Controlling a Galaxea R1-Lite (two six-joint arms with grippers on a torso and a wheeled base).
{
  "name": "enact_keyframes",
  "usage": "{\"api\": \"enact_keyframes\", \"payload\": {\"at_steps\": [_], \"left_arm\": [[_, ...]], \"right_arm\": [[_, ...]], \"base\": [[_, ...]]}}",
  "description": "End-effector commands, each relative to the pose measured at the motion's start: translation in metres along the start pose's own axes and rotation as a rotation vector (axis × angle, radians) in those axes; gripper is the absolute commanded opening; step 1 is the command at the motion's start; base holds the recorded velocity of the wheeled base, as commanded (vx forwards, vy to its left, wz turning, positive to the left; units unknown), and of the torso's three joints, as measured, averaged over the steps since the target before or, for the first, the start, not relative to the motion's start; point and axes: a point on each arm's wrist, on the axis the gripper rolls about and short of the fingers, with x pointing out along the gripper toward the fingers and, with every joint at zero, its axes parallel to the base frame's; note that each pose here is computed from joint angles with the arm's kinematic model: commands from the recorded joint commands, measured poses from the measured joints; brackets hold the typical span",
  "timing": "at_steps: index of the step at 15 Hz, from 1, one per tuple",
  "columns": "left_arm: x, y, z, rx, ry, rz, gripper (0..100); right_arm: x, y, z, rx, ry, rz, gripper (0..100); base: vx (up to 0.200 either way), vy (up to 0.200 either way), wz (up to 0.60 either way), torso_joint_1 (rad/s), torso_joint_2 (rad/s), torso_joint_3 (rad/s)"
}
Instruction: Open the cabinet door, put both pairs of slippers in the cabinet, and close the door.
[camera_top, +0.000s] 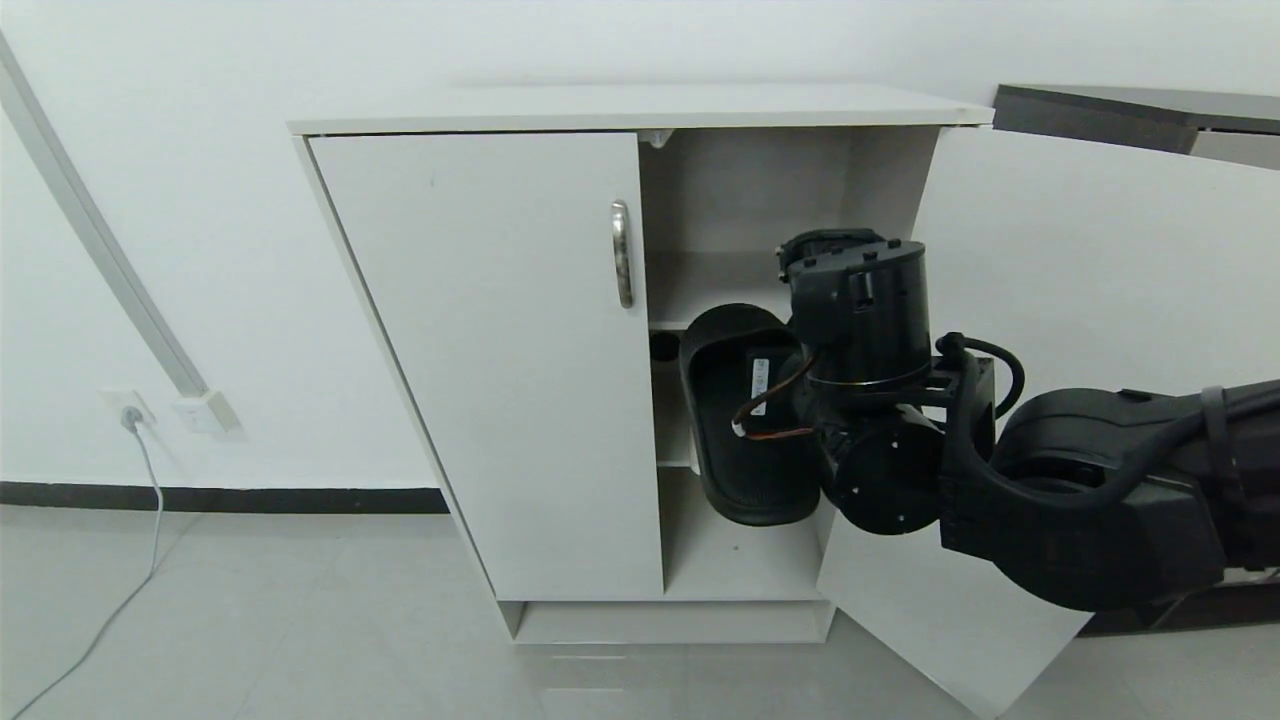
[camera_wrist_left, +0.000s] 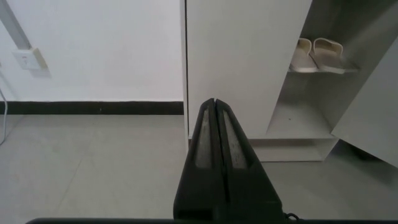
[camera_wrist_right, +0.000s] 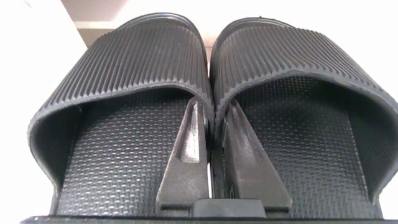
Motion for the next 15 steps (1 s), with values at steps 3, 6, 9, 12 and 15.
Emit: {"api": "enact_keyframes", "payload": {"at_steps": [3,6,9,12,15], "left_arm": [[0.0,0.0,0.0,0.0,0.002,0.001,0],[0.0,0.0,0.0,0.0,0.002,0.001,0],[0.0,0.0,0.0,0.0,0.002,0.001,0],[0.0,0.0,0.0,0.0,0.002,0.001,0],[0.0,0.0,0.0,0.0,0.0,0.001,0]], "right_arm": [[-0.001,-0.001,0.002,0.006,-0.005,0.001,0],[-0.001,-0.001,0.003,0.01,-0.007,0.001,0],[-0.002,0.0,0.003,0.012,-0.007,0.005,0],[0.001,0.003,0.001,0.01,-0.006,0.011,0],[0.008,0.008,0.004,0.005,-0.014,0.009,0]], "base": [[0.2,0.0,0.0,0.006,0.0,0.001],[0.2,0.0,0.0,0.007,0.0,0.005],[0.2,0.0,0.0,0.001,0.0,0.004],[0.0,0.0,0.0,0.0,0.0,0.0],[0.0,0.0,0.0,0.0,0.0,0.0]]}}
